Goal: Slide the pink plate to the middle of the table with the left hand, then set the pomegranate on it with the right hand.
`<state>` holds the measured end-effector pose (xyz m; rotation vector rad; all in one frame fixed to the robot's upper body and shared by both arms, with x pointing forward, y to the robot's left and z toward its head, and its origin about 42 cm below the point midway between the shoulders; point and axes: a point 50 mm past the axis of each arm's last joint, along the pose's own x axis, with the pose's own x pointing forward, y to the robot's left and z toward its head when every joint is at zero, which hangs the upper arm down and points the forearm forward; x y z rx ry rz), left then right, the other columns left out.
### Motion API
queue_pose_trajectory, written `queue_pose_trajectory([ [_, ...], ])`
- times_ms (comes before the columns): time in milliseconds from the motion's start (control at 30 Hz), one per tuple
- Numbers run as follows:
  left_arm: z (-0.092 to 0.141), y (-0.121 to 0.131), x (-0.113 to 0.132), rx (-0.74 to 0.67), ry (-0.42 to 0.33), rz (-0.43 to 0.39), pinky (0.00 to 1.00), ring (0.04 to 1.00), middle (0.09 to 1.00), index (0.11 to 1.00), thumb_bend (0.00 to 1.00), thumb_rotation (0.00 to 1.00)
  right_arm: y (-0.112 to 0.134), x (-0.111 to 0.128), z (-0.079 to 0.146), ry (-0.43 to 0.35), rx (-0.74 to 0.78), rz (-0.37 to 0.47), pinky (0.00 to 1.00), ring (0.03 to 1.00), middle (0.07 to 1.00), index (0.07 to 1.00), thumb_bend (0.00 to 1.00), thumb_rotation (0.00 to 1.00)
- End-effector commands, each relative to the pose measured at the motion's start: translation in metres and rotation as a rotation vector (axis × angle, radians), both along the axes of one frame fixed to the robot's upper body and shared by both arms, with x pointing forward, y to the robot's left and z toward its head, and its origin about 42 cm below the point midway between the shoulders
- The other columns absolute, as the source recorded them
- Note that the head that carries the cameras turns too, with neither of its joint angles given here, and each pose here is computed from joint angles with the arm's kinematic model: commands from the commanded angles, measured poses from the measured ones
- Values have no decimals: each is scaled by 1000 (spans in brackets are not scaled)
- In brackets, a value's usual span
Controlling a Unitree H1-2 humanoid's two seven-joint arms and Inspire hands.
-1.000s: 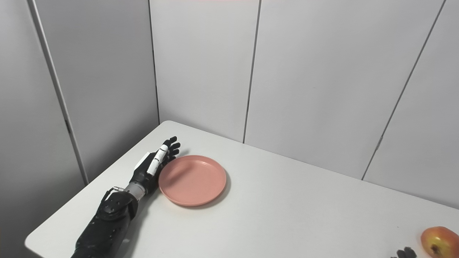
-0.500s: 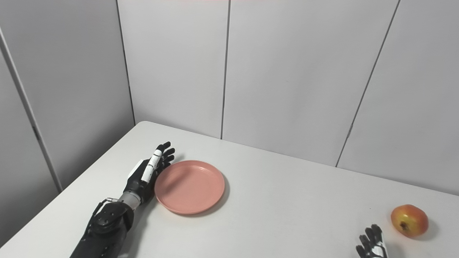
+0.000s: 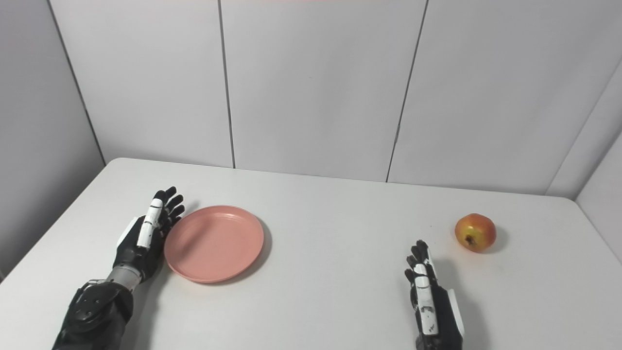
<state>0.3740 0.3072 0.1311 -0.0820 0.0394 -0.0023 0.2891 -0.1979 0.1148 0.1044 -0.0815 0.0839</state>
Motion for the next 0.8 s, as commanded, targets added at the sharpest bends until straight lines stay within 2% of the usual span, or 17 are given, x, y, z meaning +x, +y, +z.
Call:
queue_pose_trajectory([
  [0,15,-6,5,-8,-56,-43,1000,994,988,989,574,1000,5,6,14,-47,5,4,1000,1000,1000,1000,632,966],
  [133,12,-11,4,-30,-57,-79,1000,1000,995,996,571,1000,9,9,15,-52,1,2,1000,1000,1000,1000,620,974],
  [400,10,-23,-1,-41,-64,-133,1000,1000,997,1000,568,1000,15,18,13,-44,-7,-10,1000,1000,1000,1000,683,955],
  [500,10,-28,-2,-52,-70,-142,1000,1000,993,1000,569,1000,16,19,13,-48,-11,-8,1000,1000,1000,1000,677,959],
  [667,10,-45,-10,-83,-64,-157,1000,997,989,976,566,1000,13,18,11,-50,-12,-8,1000,1000,1000,1000,686,950],
  [767,9,-56,-14,-94,-56,-172,1000,1000,999,998,544,1000,11,18,11,-46,-10,-9,1000,1000,1000,1000,689,950],
])
